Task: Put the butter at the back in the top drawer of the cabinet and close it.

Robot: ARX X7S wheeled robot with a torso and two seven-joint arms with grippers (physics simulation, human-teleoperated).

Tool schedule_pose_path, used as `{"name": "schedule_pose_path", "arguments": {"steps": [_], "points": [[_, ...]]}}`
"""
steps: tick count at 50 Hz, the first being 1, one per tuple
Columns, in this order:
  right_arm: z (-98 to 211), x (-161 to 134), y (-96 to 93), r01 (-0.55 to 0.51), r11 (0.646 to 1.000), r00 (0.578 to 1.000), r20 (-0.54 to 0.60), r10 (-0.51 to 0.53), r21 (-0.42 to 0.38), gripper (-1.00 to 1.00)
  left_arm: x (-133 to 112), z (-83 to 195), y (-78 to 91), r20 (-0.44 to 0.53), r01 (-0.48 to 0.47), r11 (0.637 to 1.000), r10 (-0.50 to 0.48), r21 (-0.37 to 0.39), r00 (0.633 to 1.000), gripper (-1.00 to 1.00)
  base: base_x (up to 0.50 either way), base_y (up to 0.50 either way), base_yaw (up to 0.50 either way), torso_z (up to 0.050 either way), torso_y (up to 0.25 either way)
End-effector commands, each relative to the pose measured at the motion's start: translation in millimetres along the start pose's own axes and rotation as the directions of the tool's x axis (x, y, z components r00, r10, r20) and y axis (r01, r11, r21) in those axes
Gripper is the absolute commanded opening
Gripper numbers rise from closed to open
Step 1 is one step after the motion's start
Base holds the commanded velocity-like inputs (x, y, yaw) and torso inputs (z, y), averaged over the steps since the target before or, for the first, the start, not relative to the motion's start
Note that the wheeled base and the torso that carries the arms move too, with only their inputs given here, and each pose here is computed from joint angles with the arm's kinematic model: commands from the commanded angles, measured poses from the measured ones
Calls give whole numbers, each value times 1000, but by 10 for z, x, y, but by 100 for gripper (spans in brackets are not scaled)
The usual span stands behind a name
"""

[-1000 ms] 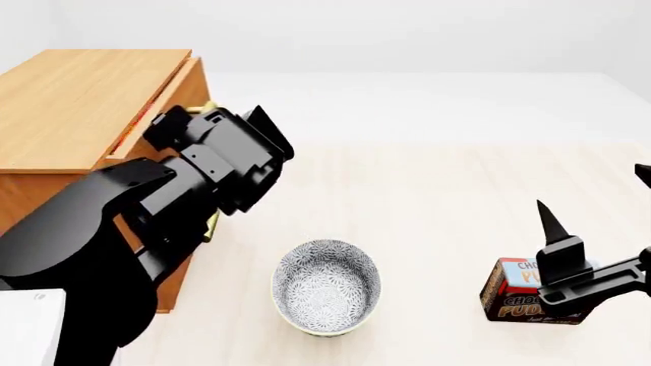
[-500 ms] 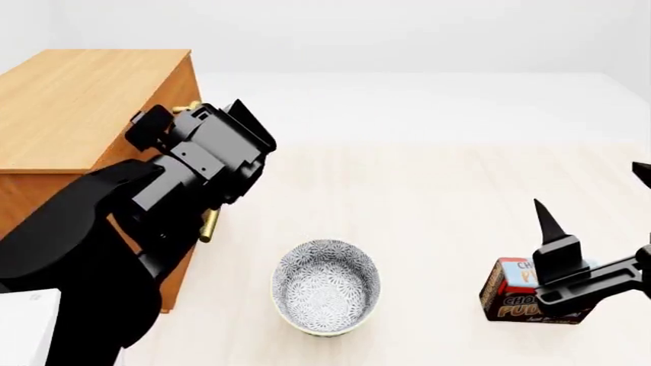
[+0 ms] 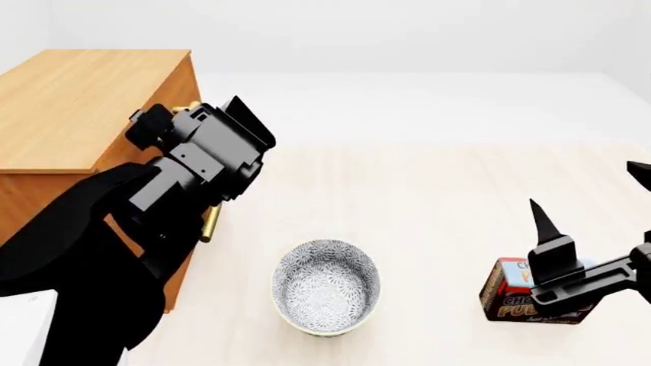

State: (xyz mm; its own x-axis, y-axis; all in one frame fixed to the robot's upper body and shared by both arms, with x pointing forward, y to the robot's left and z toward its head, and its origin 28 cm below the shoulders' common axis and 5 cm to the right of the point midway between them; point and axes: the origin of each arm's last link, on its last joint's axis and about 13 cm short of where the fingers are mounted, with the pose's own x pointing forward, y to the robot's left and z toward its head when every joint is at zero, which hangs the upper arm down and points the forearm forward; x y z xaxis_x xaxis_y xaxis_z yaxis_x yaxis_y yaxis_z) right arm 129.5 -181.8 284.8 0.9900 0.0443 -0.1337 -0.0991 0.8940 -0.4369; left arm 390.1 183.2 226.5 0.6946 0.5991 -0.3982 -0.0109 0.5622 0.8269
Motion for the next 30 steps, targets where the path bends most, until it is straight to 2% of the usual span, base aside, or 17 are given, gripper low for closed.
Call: {"name": "schedule_pose_path", "arguments": {"steps": [1, 25, 30], "points": [[4, -17, -2, 3, 1000, 1000, 2, -3, 1, 100, 133, -136, -21, -68, -84, 996, 86, 40, 994, 100, 13, 6, 8, 0, 0], [21, -77, -3, 12, 1000, 1000, 11, -12, -7, 100, -57, -60, -168, 23, -84, 989, 82, 120, 996, 100, 1, 2, 3, 0, 0], [20, -76, -4, 13, 1000, 1000, 10, -13, -6, 100, -176, -176, -124, 70, -95, 990, 88, 108, 994, 100, 0, 0, 0, 0, 0]]}}
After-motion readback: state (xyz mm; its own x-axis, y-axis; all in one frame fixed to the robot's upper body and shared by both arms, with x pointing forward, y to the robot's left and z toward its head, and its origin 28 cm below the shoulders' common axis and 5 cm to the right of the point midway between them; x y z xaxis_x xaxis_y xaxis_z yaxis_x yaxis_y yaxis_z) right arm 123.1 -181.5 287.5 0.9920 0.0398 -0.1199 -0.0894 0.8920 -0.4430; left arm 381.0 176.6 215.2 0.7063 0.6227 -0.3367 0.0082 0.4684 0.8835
